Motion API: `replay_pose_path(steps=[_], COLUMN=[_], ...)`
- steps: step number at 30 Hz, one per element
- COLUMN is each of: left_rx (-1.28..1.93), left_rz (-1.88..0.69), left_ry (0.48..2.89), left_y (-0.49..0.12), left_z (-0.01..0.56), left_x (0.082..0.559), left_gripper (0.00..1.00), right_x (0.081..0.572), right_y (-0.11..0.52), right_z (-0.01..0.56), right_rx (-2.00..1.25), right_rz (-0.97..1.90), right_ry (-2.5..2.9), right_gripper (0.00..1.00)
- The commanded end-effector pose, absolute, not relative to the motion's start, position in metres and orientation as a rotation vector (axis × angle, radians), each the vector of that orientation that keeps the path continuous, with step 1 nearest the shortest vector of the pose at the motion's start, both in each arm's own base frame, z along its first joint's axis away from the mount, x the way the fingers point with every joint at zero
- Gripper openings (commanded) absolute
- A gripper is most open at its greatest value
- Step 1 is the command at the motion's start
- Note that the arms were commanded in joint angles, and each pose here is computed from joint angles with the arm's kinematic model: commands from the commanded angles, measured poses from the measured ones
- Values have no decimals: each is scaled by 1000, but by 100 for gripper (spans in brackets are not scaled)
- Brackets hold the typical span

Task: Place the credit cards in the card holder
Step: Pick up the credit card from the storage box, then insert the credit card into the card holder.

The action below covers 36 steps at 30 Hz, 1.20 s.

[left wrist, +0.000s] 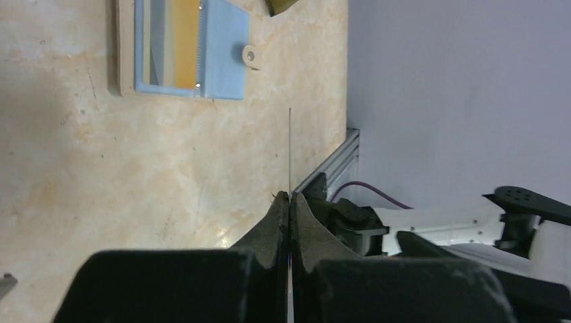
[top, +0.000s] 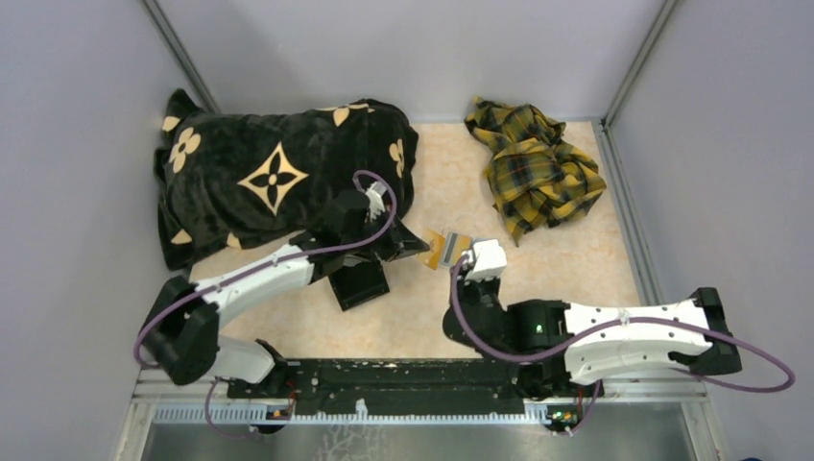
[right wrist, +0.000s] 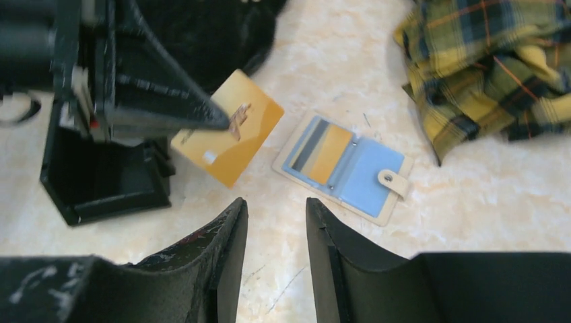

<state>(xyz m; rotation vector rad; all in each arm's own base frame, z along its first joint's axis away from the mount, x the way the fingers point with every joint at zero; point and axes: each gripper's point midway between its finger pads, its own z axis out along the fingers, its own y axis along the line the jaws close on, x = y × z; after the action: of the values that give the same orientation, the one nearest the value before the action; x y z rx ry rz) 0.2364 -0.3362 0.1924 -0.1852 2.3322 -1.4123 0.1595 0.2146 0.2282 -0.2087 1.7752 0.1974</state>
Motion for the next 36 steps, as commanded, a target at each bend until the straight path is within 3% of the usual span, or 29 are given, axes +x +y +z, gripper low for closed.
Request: replay_pose_path(steps=[1, 8, 13, 16, 21, 25, 36], left_rx=[1, 114, 127, 129, 159, 175, 213], left_rz=[-1387, -1371, -1397, -1386, -1373, -1352, -1386], left_ry=[2227, 2147, 2094, 2081, 2074, 2077, 2100], left_y=[-361, -393, -407, -414, -426, -429, -422], left_z=[183, 158, 145, 139, 131, 123, 94], left_x=[255, 276, 285, 294, 306, 314, 324], left_gripper=[0, 0, 0, 0, 0, 0, 0], right_x=[178, 219, 245, 254, 264, 275, 291], right_y=[188, 167, 167, 158, 145, 139, 156], right_z=[226, 213, 210, 207, 201, 182, 120], right_rx=[56, 140, 95, 161, 197, 258, 290], right_rz=[279, 330, 211, 113, 46, 112, 158], right_ry=[1870, 1933, 1911, 1894, 1879, 1943, 2128], right_gripper=[38, 41, 54, 72, 43, 2, 0])
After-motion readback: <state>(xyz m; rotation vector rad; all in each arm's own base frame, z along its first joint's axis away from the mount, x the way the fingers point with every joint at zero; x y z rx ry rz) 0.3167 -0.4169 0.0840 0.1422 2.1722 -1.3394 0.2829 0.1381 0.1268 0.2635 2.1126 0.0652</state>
